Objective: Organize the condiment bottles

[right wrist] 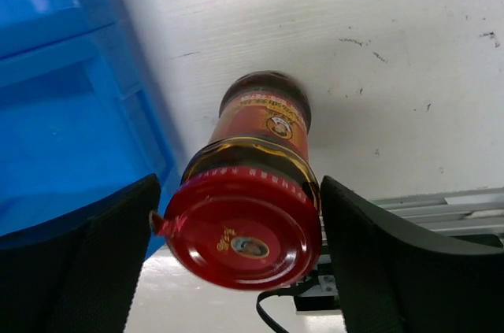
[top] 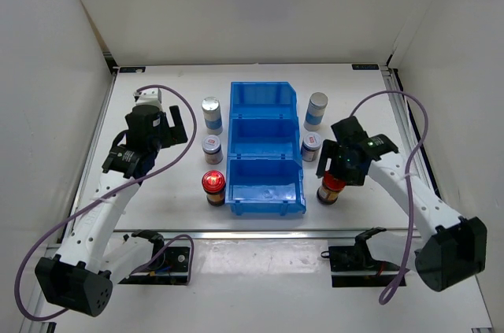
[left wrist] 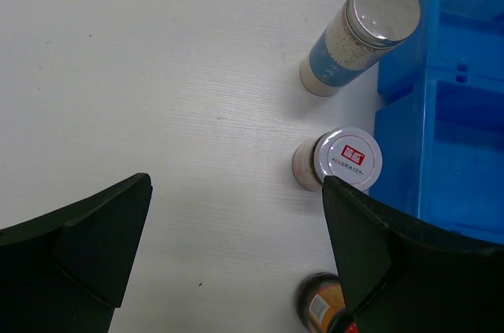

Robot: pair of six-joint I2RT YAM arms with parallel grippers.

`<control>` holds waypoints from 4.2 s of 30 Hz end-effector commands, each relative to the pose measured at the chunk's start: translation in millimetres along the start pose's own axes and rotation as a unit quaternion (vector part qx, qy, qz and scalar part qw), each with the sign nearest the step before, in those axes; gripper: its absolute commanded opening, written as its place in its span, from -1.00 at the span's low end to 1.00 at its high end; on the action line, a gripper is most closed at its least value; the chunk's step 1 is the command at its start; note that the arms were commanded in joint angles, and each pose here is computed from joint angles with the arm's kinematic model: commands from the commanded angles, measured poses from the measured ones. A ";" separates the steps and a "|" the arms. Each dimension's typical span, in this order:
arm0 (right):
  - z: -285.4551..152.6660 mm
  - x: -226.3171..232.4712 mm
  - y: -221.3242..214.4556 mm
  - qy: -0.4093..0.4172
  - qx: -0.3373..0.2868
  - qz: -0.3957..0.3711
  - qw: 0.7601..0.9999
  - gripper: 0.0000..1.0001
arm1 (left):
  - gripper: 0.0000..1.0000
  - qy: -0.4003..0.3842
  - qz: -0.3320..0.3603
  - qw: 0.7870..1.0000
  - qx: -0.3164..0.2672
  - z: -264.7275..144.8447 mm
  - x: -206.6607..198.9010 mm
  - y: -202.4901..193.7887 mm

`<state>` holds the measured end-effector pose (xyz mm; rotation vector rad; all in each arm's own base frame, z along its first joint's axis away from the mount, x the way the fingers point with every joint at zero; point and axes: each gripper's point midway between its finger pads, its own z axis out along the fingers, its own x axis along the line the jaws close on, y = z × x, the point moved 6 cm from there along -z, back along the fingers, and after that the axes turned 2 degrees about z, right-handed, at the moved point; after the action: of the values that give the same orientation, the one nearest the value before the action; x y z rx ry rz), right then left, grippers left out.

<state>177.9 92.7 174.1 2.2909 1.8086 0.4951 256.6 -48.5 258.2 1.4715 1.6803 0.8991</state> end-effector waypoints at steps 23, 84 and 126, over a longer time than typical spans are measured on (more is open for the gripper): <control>-102.9 67.7 8.6 0.071 -0.134 -0.076 0.986 -1.00 | 1.00 0.035 -0.046 0.998 -0.031 -20.0 10.1 10.0; -39.6 106.6 -44.6 0.052 -0.135 -0.131 0.981 1.00 | 0.81 -0.127 0.001 0.961 0.246 -30.9 -79.3 -127.5; -77.7 34.0 -30.1 0.037 -0.238 -0.054 0.969 1.00 | -0.79 -0.247 -0.041 0.956 0.153 -103.6 -172.8 -5.6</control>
<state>129.0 139.7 241.6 1.8609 1.6827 0.9093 180.1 -212.6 304.0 1.7512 1.5734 0.2399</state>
